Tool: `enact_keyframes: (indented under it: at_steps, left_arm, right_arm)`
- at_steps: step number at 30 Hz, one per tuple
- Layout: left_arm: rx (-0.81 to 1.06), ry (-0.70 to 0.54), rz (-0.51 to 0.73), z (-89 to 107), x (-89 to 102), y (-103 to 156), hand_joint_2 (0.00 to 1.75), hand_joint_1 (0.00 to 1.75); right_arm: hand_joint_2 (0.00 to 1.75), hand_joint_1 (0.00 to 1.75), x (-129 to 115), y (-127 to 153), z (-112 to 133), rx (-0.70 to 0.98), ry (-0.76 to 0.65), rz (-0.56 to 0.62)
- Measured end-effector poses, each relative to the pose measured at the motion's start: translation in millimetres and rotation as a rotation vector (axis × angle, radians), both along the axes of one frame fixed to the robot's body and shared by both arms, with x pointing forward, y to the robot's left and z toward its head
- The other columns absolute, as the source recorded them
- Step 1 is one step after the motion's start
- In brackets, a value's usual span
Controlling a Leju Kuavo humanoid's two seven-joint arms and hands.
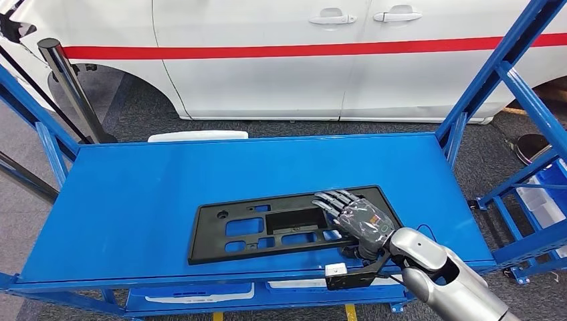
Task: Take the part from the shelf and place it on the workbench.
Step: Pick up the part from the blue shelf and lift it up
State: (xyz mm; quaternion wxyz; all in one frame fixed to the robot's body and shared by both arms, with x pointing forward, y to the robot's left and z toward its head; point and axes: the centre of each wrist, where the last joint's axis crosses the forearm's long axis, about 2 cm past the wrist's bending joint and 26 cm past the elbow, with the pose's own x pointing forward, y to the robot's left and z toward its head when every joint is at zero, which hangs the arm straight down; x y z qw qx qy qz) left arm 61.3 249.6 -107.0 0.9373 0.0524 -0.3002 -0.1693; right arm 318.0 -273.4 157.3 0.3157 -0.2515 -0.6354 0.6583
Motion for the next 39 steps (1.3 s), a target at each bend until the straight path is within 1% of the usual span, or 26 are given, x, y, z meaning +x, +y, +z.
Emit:
enact_keyframes:
  at_steps: [3,9,15,18,22,30,31,32,34,35,36,39]
  left_arm:
    - [0.001,0.002,0.0,0.0,0.0,0.0,0.0,0.0]
    - [0.005,0.002,0.0,0.0,0.0,0.1,0.0,0.0]
    - [0.022,0.005,0.004,0.1,0.1,0.2,0.0,0.0]
    - [0.029,0.01,0.004,0.2,0.2,0.0,0.0,0.0]
    - [0.034,0.015,0.003,0.2,0.3,-0.4,0.0,0.0]
    - [0.036,0.017,-0.002,0.3,0.5,-0.5,0.0,0.0]
    - [0.036,0.018,-0.003,0.3,0.5,-0.5,0.0,0.0]
    - [0.037,0.018,-0.003,0.3,0.5,-0.6,0.0,0.0]
    - [0.037,0.021,-0.004,0.3,0.6,-0.7,0.0,0.0]
    - [0.038,0.022,-0.004,0.3,0.6,-0.7,0.0,0.0]
    - [0.038,0.023,-0.005,0.3,0.7,-0.7,0.0,0.0]
    - [0.039,0.024,-0.007,0.3,0.8,-0.8,0.0,0.0]
  right_arm:
    - [1.75,0.0,-0.3,1.6,-1.3,-0.015,-0.053,-0.009]
    - [1.75,0.0,-0.8,4.6,-3.7,-0.03,-0.091,-0.02]
    - [1.75,0.0,-6.4,11.8,-8.9,-0.084,-0.301,-0.064]
    - [1.75,0.0,-11.2,16.2,-16.0,-0.104,-0.367,-0.071]
    - [1.75,0.0,-15.0,19.8,-24.9,-0.119,-0.384,-0.075]
    - [1.75,0.01,-14.6,22.5,-29.7,-0.126,-0.388,-0.082]
    - [1.75,0.09,-14.4,22.6,-30.1,-0.129,-0.39,-0.085]
    - [1.75,0.46,-14.4,22.7,-30.6,-0.131,-0.392,-0.09]
    - [1.75,1.3,-14.5,22.6,-32.2,-0.132,-0.392,-0.103]
    - [1.75,1.65,-14.7,22.0,-33.5,-0.129,-0.388,-0.111]
    - [1.75,1.72,-15.2,21.1,-35.1,-0.124,-0.381,-0.119]
    - [1.75,1.75,-17.4,17.3,-40.5,-0.107,-0.351,-0.146]
